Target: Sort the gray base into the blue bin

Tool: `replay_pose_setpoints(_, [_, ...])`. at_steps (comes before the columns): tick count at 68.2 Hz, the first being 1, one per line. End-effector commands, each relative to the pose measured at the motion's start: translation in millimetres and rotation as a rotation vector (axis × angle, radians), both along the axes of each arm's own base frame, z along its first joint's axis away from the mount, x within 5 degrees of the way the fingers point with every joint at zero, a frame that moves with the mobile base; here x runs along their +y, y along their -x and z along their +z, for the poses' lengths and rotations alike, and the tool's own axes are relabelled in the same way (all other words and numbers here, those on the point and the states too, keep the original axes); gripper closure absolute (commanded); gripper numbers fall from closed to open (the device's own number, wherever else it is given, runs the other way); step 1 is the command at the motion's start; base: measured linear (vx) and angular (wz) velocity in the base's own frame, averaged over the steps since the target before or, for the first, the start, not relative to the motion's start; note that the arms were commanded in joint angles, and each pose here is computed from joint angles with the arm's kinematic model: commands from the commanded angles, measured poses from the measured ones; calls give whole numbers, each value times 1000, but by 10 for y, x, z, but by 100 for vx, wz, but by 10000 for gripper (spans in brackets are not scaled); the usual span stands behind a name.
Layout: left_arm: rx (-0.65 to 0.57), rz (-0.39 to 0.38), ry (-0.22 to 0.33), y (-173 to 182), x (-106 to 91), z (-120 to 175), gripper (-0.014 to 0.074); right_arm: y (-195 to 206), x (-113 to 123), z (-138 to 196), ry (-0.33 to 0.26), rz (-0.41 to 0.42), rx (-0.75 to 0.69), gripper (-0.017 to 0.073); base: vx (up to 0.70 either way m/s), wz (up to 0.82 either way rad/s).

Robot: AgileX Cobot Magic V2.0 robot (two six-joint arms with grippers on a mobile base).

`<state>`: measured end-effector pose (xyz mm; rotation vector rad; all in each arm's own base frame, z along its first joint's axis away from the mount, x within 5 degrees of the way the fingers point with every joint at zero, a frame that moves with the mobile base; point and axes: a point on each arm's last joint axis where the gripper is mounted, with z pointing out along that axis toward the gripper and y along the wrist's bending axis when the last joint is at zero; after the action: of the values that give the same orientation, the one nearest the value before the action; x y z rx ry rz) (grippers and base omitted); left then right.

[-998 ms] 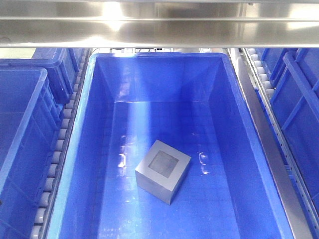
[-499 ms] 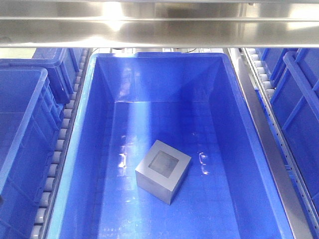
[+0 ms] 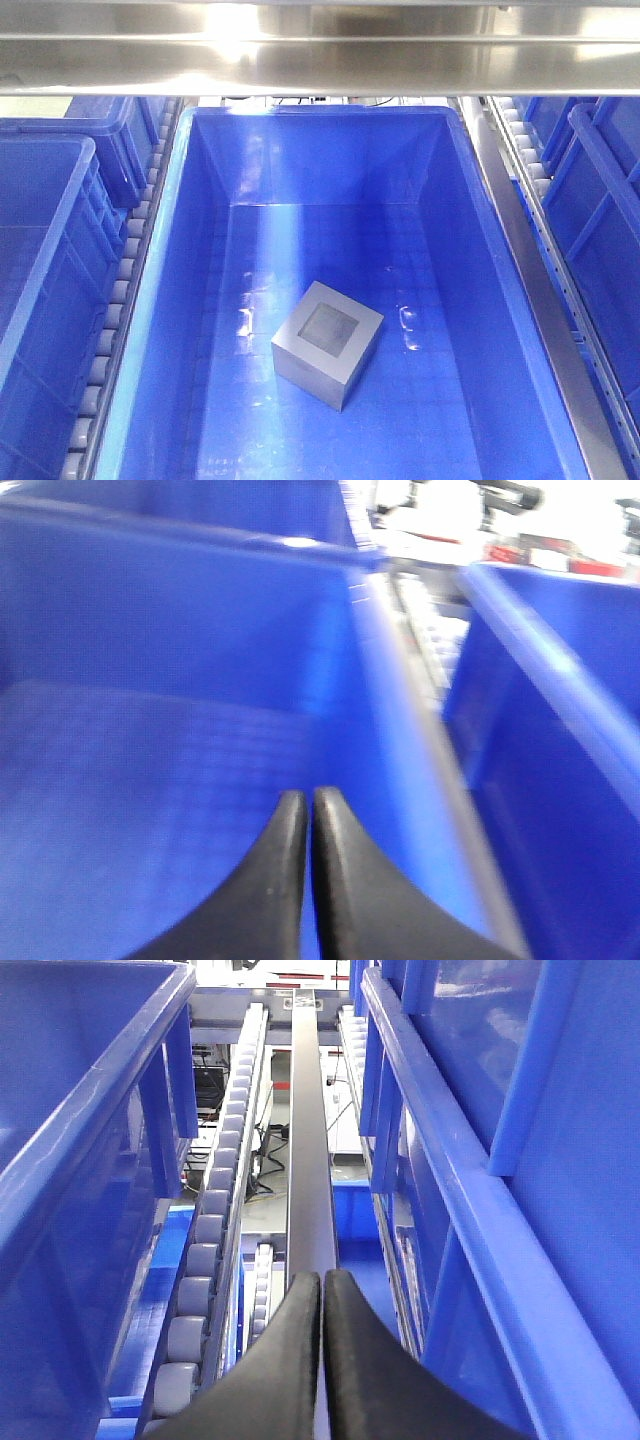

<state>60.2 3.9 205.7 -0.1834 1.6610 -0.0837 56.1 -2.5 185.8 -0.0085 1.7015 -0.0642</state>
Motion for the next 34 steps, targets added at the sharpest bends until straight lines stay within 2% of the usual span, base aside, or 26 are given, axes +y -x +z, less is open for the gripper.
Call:
replay_pose_setpoints(1, [-110,11,6,4,1,-16,601,2,3,49,19,5,-79,564,0,0])
replay_pose_setpoints(6, [-107,14,12,25,2,-35,601,2,3,49,19,5,-79,564,0,0])
replay_pose_setpoints(25, [-162,4,-74,56,-6,6,601,2,3,49,19,5,-79,564,0,0])
replay_pose_setpoints(34, [-170,3,-85,56,-6,12,601,2,3,49,19,5,-79,564,0,0])
